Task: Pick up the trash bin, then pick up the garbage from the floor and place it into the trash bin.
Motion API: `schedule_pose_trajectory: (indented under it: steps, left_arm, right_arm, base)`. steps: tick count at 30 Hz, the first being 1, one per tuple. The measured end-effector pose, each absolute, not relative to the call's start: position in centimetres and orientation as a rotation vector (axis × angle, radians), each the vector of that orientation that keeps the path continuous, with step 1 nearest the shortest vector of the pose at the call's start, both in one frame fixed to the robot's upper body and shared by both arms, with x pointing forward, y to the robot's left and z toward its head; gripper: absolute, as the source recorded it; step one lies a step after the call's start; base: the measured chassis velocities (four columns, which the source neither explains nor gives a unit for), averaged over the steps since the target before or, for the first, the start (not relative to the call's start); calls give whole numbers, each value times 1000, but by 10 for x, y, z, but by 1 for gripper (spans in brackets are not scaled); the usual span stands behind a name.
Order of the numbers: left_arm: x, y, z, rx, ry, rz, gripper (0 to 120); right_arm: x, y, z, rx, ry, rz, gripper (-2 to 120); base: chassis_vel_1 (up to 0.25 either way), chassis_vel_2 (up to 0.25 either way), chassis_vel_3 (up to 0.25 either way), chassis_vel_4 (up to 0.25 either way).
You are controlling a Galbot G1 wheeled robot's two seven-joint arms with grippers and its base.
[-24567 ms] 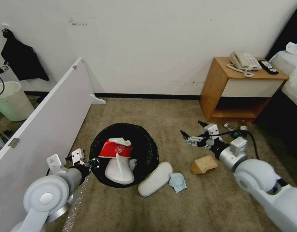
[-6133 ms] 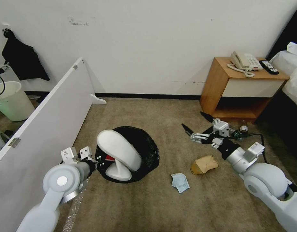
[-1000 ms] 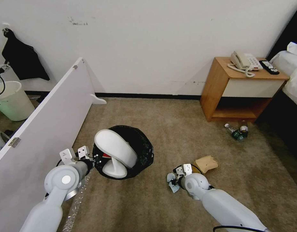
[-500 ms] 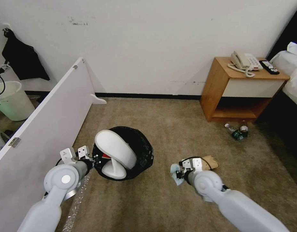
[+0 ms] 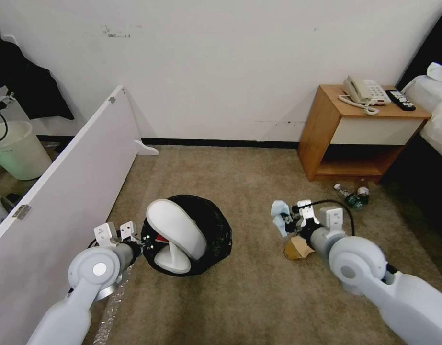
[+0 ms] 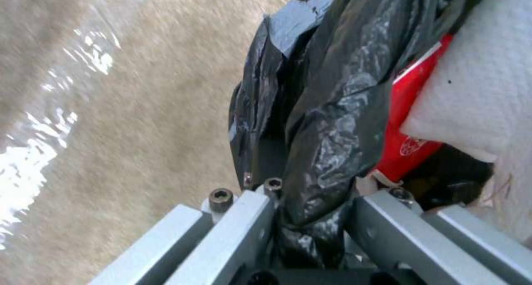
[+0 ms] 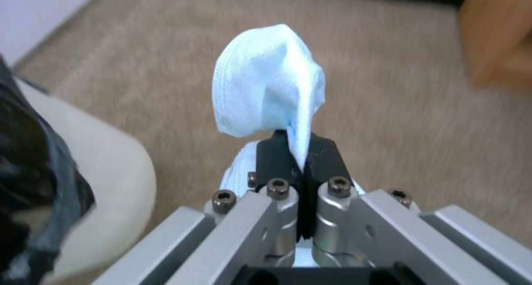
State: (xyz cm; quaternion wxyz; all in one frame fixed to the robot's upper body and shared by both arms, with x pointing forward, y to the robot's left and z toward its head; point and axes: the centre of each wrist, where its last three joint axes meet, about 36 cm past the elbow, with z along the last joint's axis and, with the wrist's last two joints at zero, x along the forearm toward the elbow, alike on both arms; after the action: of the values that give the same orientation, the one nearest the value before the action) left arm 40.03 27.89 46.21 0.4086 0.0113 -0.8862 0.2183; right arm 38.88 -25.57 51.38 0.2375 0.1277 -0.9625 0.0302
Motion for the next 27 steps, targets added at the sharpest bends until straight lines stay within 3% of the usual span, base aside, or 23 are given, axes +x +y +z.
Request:
schedule_pose_trajectory:
  steps: [15, 27]
  left_arm:
    - [398, 243, 458, -30, -2154, 562, 0]
    - [396, 210, 454, -103, -2123, 547, 0]
  right_arm:
    - [373, -259, 567, 747, -2875, 207, 0]
    - [362, -244, 563, 966, -2855, 179, 0]
  base:
    - [0, 0, 0, 0]
    - [0, 0, 0, 0]
